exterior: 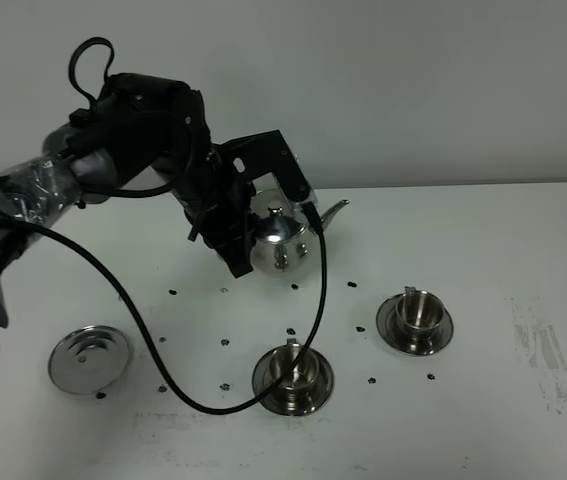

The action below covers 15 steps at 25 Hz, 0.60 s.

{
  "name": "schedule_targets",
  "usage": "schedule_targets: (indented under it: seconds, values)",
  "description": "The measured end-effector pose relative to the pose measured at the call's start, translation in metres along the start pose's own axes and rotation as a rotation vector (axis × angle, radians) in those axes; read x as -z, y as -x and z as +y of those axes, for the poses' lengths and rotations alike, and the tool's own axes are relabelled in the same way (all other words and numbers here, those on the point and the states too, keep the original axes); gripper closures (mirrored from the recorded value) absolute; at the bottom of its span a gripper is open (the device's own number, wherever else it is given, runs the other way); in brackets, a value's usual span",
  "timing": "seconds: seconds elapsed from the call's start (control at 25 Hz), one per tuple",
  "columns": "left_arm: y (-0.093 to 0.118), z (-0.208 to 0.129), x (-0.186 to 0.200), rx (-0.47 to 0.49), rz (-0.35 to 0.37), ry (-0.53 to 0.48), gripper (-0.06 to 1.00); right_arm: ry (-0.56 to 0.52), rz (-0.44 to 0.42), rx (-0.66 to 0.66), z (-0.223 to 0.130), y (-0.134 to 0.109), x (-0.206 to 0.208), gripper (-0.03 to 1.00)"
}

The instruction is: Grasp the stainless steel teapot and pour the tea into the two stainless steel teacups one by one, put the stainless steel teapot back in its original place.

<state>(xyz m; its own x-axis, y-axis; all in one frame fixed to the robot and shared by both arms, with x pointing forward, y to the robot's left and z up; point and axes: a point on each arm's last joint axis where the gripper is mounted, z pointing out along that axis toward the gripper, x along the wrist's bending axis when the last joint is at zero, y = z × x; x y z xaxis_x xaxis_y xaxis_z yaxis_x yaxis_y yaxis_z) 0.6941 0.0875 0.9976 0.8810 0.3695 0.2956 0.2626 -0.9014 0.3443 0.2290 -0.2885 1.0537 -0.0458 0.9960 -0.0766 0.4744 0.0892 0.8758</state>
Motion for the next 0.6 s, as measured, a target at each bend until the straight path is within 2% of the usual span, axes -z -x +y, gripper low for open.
schedule_targets:
  seconds: [0.28,0.6]
  values:
    - [0.013,0.032,-0.023,-0.071,-0.002,0.038,0.74,0.000,0.000,0.000,0.000,0.000,0.000,0.63]
    - [0.034,0.051,-0.034,-0.206,-0.017,0.044,0.74,0.000,0.000,0.000,0.000,0.000,0.000,0.63]
